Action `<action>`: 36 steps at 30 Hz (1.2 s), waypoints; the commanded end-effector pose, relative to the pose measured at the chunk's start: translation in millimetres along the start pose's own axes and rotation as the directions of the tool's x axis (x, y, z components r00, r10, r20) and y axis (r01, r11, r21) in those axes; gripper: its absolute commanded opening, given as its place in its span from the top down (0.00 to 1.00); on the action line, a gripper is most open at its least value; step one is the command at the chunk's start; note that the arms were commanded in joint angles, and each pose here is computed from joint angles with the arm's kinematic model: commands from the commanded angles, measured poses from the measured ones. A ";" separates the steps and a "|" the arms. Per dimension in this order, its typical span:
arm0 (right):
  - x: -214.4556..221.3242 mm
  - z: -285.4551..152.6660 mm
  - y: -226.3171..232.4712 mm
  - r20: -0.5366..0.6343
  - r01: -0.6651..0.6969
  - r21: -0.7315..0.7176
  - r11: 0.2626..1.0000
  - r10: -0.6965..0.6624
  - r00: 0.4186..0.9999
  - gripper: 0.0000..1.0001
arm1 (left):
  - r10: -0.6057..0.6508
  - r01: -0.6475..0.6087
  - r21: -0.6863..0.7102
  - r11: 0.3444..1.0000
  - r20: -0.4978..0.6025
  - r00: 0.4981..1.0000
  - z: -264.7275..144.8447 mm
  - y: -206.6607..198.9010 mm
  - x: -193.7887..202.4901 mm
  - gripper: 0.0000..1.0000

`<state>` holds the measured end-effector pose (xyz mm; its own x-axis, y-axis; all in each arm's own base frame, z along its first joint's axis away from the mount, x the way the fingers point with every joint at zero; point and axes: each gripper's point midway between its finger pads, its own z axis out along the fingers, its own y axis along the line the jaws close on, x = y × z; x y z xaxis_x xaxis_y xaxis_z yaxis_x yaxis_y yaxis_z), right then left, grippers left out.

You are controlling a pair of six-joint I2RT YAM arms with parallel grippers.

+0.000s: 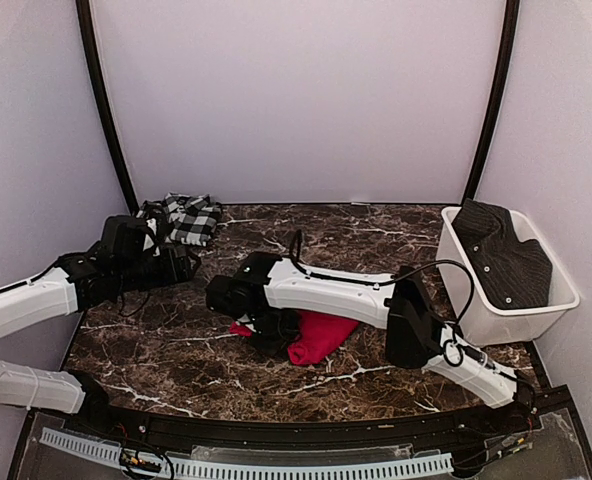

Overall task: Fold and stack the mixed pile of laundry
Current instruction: Turn over the square-folded T-shirt at the center of the board, then adjust the square-folded T-shirt at the center of the board.

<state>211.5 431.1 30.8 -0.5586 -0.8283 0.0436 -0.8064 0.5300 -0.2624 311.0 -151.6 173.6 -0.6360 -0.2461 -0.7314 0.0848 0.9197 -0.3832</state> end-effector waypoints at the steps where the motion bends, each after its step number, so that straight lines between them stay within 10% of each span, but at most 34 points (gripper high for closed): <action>1: -19.6 -36.0 14.4 0.124 -0.041 -0.160 0.986 0.061 0.990 0.66 | -0.108 0.107 -0.026 0.994 -0.029 0.994 -2.5 16.3 8.2 0.17; 9: -44.5 -152.6 26.6 0.516 0.181 -0.423 0.888 0.072 0.854 0.36 | -0.161 0.163 0.024 0.986 -0.070 0.985 1.7 11.5 17.3 0.17; 14: -37.9 -186.4 -47.3 0.601 0.179 -0.599 0.781 0.290 0.744 0.32 | -0.098 0.125 0.180 0.976 -0.152 0.983 10.4 -21.6 31.4 0.31; 21: -22.7 -123.4 -140.9 0.516 -0.018 -0.651 0.759 0.460 0.722 0.39 | 0.106 -0.042 0.257 0.966 -0.242 0.965 26.8 -87.2 58.2 0.35; 28: -16.8 -30.2 -128.8 0.359 -0.099 -0.686 0.721 0.454 0.815 0.49 | 0.182 -0.056 0.305 0.951 -0.403 0.897 52.6 -127.3 128.4 0.41; 36: 38.1 23.8 -92.6 0.185 -0.208 -0.719 0.663 0.472 0.862 0.53 | 0.049 -0.012 0.076 0.997 -0.511 0.858 82.0 -63.2 166.4 0.52</action>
<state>288.8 350.8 35.1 -0.8089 -0.5187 -0.2767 -0.5845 0.6586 0.4740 250.3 -306.0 41.3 -0.9178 0.0861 -0.3877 0.2669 0.8566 -0.4415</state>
